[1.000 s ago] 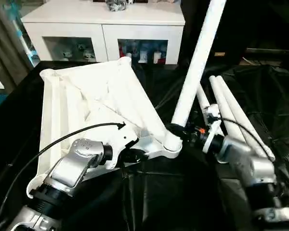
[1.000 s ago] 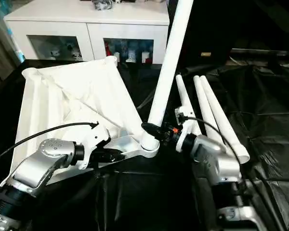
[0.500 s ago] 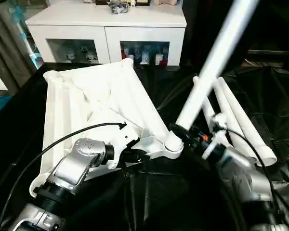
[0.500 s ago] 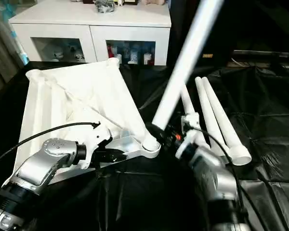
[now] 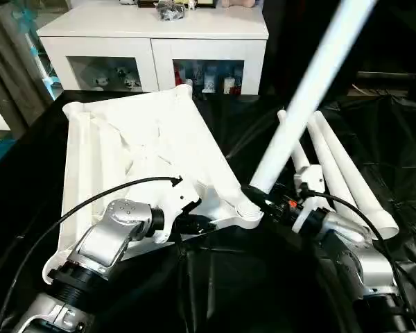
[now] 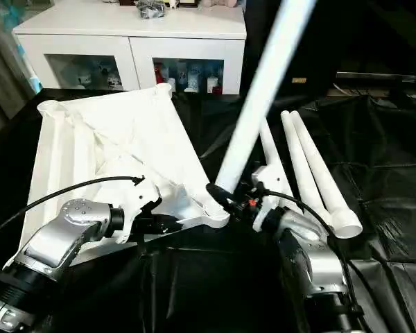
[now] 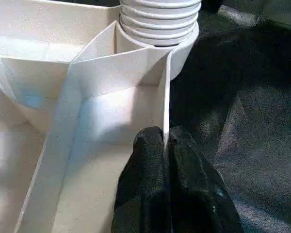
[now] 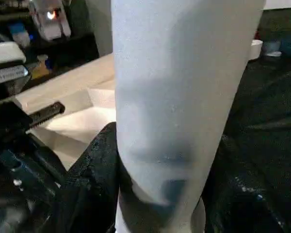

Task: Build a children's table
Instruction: Insert table leg to table base

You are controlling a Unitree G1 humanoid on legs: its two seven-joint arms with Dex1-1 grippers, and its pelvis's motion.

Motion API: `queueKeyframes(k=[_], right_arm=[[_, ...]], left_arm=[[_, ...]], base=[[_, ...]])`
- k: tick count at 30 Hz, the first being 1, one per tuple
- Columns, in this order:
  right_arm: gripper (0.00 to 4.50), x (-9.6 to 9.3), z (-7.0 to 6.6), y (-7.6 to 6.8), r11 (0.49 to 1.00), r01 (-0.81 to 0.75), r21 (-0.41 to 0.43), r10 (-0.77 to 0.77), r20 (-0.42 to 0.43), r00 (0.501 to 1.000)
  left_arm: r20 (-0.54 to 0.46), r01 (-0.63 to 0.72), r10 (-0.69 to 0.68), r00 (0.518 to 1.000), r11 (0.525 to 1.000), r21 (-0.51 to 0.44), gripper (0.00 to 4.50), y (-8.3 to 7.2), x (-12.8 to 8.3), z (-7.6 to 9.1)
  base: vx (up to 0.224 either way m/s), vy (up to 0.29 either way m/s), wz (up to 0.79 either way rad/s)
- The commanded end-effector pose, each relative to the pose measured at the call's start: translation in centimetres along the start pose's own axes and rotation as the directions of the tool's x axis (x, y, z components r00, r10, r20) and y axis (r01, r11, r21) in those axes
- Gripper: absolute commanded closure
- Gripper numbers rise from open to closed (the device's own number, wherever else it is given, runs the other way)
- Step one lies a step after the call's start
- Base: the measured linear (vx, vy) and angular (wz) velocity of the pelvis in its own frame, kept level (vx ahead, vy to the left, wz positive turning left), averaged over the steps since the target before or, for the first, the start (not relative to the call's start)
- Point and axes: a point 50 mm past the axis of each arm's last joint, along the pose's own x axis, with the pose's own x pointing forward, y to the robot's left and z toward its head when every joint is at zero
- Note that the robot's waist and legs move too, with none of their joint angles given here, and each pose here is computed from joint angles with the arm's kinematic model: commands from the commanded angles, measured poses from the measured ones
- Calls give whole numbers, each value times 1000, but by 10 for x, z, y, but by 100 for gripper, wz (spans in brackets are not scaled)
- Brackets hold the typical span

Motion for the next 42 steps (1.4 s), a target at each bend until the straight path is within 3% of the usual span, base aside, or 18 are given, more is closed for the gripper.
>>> queueKeyframes(k=[1, 10, 22, 35, 42], right_arm=[[261, -3, -29, 3, 999, -33, 18, 36, -190, 981], [261, -1, -31, 2, 981, -192, 13, 188, -274, 943], [261, -12, -36, 0, 948, -304, 94, 318, -225, 921], [261, -8, -35, 5, 950, -301, 76, 310, -180, 933], [261, -14, -40, 7, 938, -346, 17, 338, -263, 904]], left_arm=[[98, -11, 4, 995, 998, 65, 450, 4, -6, 22], [84, 24, -31, 996, 996, 85, 450, 0, -5, 20], [34, 137, -145, 989, 976, 168, 450, -4, -15, 18], [48, 87, -95, 994, 985, 151, 450, 2, -19, 28], [40, 80, -87, 995, 986, 146, 450, 2, -19, 27]], base=[[0, 0, 0], [0, 0, 0], [0, 0, 0], [0, 0, 0], [0, 0, 0]])
